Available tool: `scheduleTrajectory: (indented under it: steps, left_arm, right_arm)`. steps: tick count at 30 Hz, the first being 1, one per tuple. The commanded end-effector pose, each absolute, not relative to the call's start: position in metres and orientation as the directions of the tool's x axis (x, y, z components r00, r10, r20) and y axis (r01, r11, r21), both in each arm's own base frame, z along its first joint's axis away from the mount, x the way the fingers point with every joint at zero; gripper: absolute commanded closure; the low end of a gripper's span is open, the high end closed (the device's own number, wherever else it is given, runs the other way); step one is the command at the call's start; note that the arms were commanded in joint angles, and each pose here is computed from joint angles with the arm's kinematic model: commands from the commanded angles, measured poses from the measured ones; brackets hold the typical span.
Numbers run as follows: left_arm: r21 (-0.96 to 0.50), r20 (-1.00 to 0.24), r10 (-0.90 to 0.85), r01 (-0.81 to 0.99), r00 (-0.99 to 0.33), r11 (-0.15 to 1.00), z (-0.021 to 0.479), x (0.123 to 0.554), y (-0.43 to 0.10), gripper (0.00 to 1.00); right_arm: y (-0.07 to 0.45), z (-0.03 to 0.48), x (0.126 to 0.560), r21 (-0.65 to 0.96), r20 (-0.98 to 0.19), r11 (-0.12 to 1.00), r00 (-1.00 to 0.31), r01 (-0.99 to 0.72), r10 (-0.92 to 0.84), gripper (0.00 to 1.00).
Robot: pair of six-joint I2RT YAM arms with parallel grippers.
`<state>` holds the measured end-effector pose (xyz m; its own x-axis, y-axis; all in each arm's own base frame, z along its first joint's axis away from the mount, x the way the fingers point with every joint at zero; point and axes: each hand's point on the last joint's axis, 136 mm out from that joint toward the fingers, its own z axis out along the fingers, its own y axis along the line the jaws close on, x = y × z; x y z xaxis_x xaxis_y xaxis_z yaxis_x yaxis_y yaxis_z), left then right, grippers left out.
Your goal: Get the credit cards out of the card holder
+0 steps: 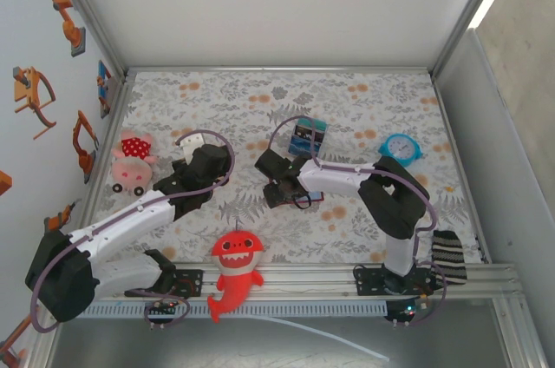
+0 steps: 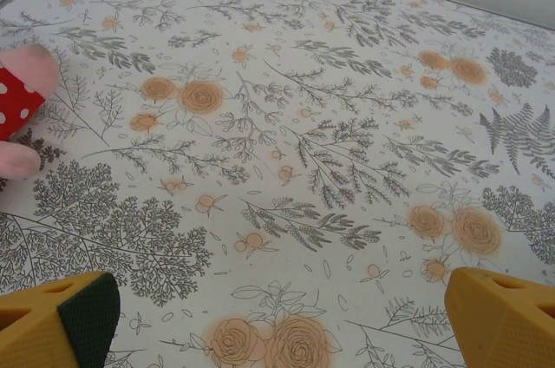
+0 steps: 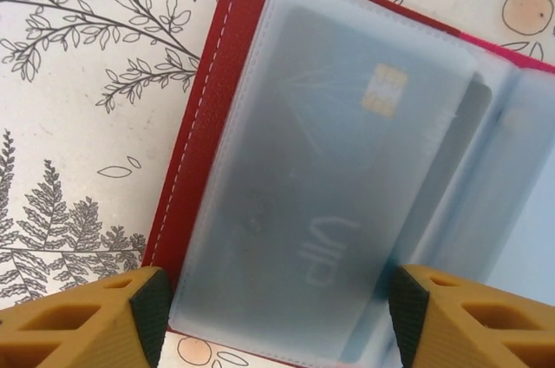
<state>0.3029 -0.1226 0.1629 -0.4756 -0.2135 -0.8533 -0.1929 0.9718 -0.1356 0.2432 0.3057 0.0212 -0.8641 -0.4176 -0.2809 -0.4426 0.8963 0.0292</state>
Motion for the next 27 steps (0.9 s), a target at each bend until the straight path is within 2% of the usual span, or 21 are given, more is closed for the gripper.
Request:
scheduleTrajectory:
  steps: [1,5,9,11,21,23,27]
  left_arm:
    - [-0.154,-0.857,-0.221,-0.179,-0.465,0.972,0.173,0.306,-0.129,0.03]
    - [-0.152,-0.856,-0.221,-0.180,-0.467,0.972,0.173,0.305,-0.128,0.03]
    - [-0.155,-0.858,-0.222,-0.178,-0.464,0.972,0.175,0.305,-0.128,0.03]
    - [-0.154,-0.858,-0.221,-0.177,-0.463,0.972,0.175,0.305,-0.127,0.03]
    - [-0.153,-0.859,-0.217,-0.172,-0.463,0.973,0.176,0.305,-0.128,0.03]
    - [-0.153,-0.860,-0.217,-0.171,-0.463,0.973,0.176,0.305,-0.129,0.03]
    - [-0.154,-0.859,-0.219,-0.174,-0.463,0.973,0.175,0.305,-0.128,0.03]
  right_arm:
    - [0.304,0.021,0.248,0.009,-0.291,0.904,-0.866,-0.428,-0.407,0.39]
    - [0.304,0.018,0.245,0.031,-0.288,0.905,-0.871,-0.424,-0.398,0.45]
    - [0.312,0.023,0.244,0.115,-0.301,0.901,-0.879,-0.419,-0.370,0.46]
    - [0.315,0.027,0.242,0.143,-0.304,0.896,-0.880,-0.421,-0.365,0.42]
    - [0.308,0.046,0.246,0.103,-0.339,0.893,-0.859,-0.438,-0.383,0.40]
    - [0.309,0.047,0.246,0.099,-0.342,0.890,-0.856,-0.444,-0.389,0.34]
    - [0.309,0.042,0.248,0.082,-0.334,0.892,-0.856,-0.444,-0.395,0.36]
